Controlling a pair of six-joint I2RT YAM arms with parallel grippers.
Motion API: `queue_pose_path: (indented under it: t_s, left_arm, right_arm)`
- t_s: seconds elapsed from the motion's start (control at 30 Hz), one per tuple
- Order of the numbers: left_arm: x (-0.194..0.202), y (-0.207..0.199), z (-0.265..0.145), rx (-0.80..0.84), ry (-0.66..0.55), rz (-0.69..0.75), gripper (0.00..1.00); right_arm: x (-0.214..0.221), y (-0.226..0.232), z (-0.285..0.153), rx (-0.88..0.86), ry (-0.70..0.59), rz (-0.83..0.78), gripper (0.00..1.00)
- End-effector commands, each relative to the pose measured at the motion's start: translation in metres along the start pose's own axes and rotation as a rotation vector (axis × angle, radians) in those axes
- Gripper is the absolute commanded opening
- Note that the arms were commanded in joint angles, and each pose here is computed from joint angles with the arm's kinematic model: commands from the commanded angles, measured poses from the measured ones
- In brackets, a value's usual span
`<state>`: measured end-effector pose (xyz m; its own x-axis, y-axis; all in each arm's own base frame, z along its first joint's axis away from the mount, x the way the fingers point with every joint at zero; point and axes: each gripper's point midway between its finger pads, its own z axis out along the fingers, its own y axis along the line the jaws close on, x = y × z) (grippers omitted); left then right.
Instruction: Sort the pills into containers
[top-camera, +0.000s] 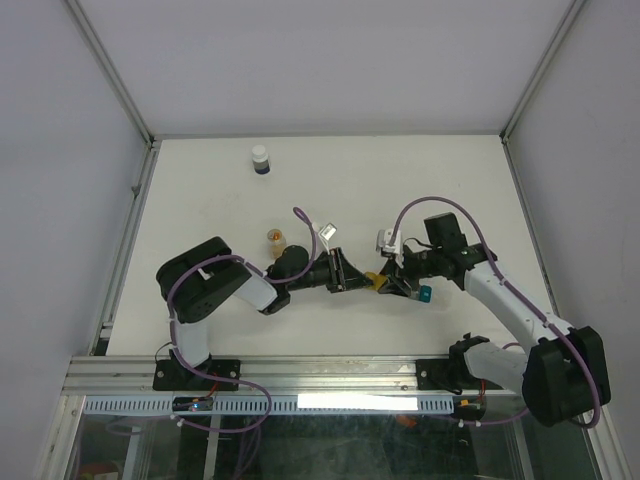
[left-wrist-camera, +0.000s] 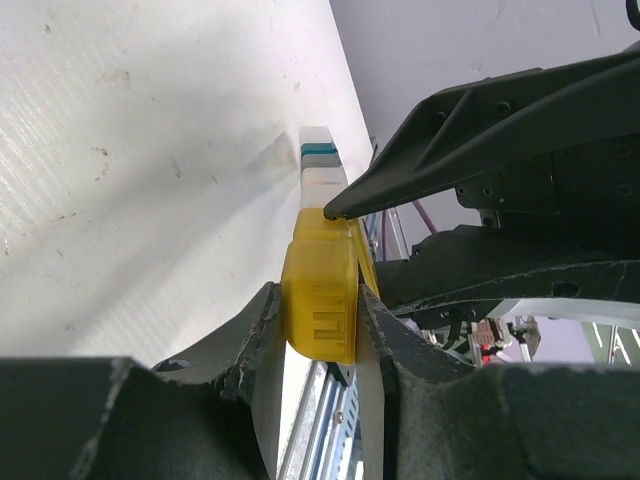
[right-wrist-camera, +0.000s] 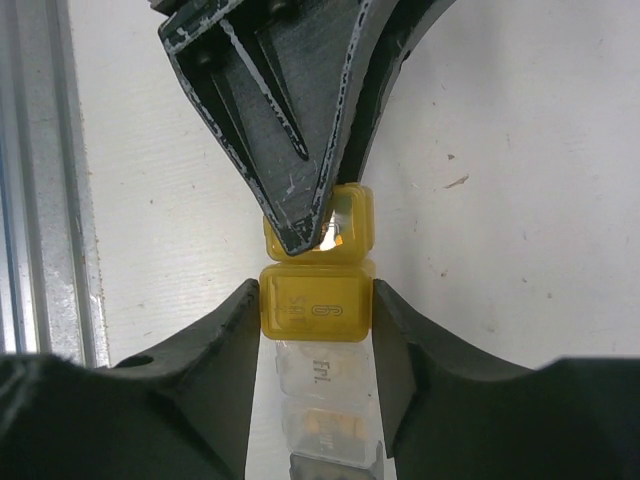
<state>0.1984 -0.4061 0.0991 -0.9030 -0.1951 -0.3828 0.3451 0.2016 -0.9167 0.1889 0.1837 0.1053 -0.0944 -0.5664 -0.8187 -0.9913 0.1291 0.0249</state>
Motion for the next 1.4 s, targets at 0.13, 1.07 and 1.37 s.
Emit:
queue_pose_path:
  t_s: [0.13, 1.07, 1.37]
  left_arm:
    - [0.008, -0.001, -0.011, -0.032, 0.014, 0.037, 0.0]
    - [0.006, -0.025, -0.012, -0.017, -0.012, 0.031, 0.0]
    - [0.007, -0.03, -0.013, -0.005, -0.01, 0.035, 0.0]
  right_arm:
    - [-0.038, -0.041, -0.025, 0.192, -0.077, -0.012, 0.54]
    - [-0.015, 0.002, 0.005, 0.078, 0.006, -0.268, 0.87]
    - [-0.01, -0.007, 0.013, 0.125, 0.059, -0.277, 0.87]
